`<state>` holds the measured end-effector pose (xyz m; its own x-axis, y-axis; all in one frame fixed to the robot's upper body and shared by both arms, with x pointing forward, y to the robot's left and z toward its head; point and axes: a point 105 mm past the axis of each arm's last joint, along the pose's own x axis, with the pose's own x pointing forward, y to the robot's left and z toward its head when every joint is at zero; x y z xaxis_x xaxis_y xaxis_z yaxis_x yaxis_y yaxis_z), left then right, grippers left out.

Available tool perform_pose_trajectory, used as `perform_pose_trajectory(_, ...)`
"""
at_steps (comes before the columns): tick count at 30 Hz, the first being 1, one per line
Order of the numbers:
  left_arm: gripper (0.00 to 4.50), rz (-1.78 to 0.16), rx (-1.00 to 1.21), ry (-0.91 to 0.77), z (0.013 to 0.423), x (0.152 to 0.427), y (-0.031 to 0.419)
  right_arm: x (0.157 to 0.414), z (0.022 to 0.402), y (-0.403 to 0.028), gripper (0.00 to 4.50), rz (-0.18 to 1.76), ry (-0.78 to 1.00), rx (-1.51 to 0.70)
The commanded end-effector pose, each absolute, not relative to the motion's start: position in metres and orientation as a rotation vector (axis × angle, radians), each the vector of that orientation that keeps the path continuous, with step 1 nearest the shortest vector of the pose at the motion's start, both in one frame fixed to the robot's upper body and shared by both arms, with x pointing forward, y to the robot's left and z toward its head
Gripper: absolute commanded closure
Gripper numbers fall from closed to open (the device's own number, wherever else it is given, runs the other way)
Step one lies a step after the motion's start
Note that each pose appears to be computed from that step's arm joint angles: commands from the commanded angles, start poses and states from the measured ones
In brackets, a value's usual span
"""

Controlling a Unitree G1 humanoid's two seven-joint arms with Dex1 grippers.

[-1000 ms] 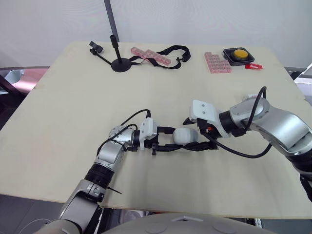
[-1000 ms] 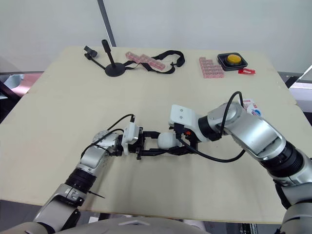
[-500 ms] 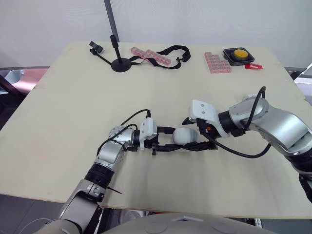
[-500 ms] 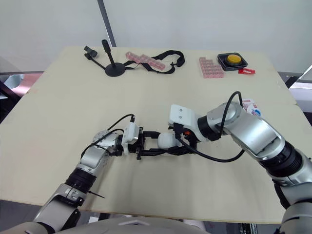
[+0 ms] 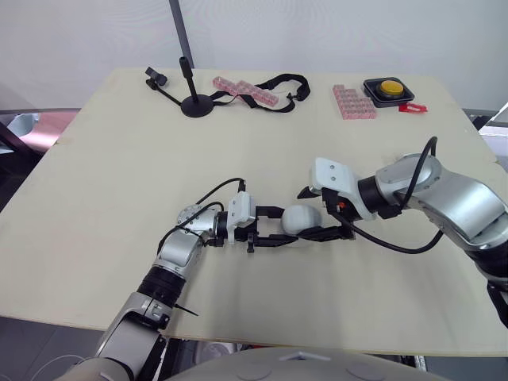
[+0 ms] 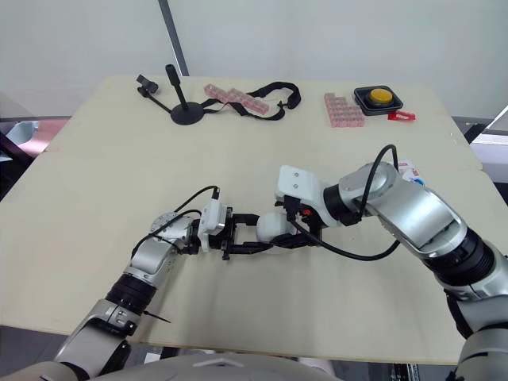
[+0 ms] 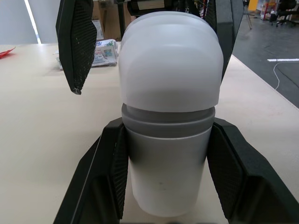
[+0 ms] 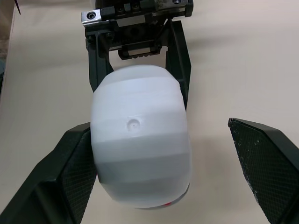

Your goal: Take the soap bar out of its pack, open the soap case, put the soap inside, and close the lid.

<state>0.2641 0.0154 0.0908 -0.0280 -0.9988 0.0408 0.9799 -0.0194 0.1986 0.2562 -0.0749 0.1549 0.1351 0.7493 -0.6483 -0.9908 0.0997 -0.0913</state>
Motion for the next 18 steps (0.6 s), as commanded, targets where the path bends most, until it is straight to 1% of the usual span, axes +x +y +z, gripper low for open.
perform_pose_trajectory(1, 2.60, -1.602, 0.137, -0.183, 0.0883, 0.2607, 0.0153, 0.2592, 0.1703, -0.0753, 0.01, 1.360, 0.447, -0.615)
perform_pose_trajectory(13, 2.60, -1.604, 0.142, -0.179, 0.0879, 0.2612, 0.0161, 0.2563, 0.1725, -0.0759, 0.01, 1.363, 0.443, -0.607)
perform_pose_trajectory(18, 2.60, -1.605, 0.144, -0.176, 0.0877, 0.2615, 0.0164, 0.2508, 0.1737, -0.0778, 0.01, 1.367, 0.451, -0.599)
